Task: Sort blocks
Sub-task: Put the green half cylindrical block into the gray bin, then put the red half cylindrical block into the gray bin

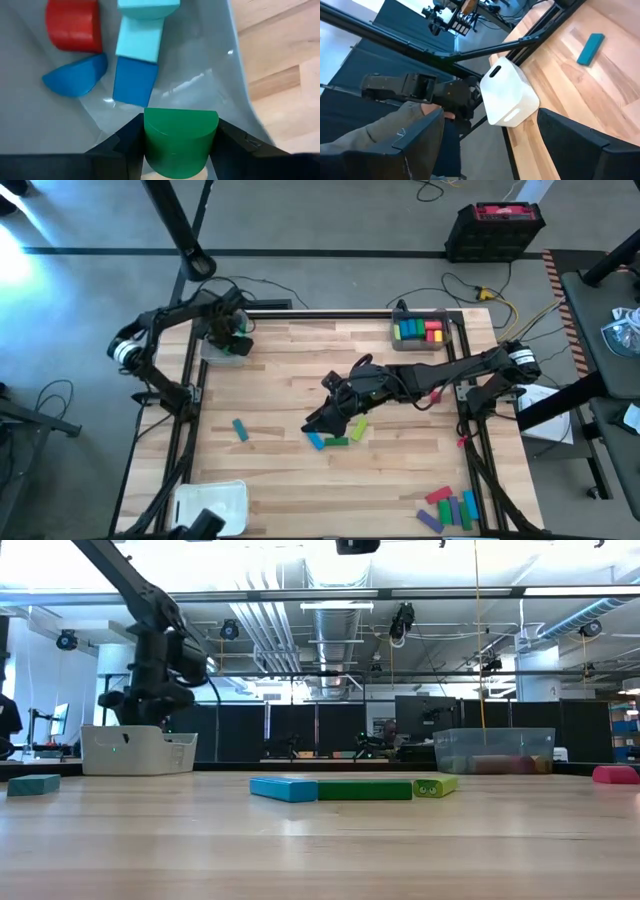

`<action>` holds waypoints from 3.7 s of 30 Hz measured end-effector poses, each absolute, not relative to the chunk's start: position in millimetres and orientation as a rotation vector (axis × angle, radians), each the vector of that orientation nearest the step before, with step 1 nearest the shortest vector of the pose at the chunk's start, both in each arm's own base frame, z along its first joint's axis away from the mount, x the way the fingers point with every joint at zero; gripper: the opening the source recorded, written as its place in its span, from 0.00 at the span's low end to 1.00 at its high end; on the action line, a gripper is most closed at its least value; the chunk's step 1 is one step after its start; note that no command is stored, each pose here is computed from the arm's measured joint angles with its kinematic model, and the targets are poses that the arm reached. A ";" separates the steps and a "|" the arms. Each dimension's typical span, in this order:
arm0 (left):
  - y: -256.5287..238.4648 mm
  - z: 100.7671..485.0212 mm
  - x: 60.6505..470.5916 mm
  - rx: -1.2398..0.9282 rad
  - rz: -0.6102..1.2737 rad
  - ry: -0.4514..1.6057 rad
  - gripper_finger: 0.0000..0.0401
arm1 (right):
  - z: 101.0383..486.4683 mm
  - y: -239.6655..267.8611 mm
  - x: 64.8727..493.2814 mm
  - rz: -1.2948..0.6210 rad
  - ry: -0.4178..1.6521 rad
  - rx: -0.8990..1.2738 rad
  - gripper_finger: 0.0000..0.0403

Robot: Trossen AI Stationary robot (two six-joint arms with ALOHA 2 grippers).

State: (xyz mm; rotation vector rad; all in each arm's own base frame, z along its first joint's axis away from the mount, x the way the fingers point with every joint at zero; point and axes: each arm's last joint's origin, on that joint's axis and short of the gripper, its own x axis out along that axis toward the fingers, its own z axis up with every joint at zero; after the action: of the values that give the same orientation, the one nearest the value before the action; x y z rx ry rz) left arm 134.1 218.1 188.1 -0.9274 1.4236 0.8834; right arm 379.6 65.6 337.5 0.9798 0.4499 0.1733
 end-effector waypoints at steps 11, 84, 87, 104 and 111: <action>242.1 174.1 144.6 -0.889 0.923 1.542 0.39 | 337.2 71.2 378.9 0.131 0.424 0.954 0.72; 329.5 162.8 172.0 -0.930 0.674 1.682 0.46 | 329.7 74.1 364.2 0.044 0.663 0.935 0.81; 329.0 163.1 171.8 -0.936 0.676 1.685 0.46 | 329.6 73.3 362.0 0.028 0.691 0.925 0.83; 308.3 215.5 163.0 -0.893 0.762 1.696 0.71 | 306.6 64.5 337.6 -0.186 0.979 0.784 0.88; 261.8 295.2 170.4 -0.719 0.750 1.363 0.69 | 257.2 46.6 290.2 -0.651 1.520 0.689 0.86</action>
State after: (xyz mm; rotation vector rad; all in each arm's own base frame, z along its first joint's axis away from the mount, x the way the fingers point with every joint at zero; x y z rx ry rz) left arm 170.4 261.8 295.2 -0.7191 1.3626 0.7497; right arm 290.2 46.6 257.2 0.6888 1.5205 -0.6514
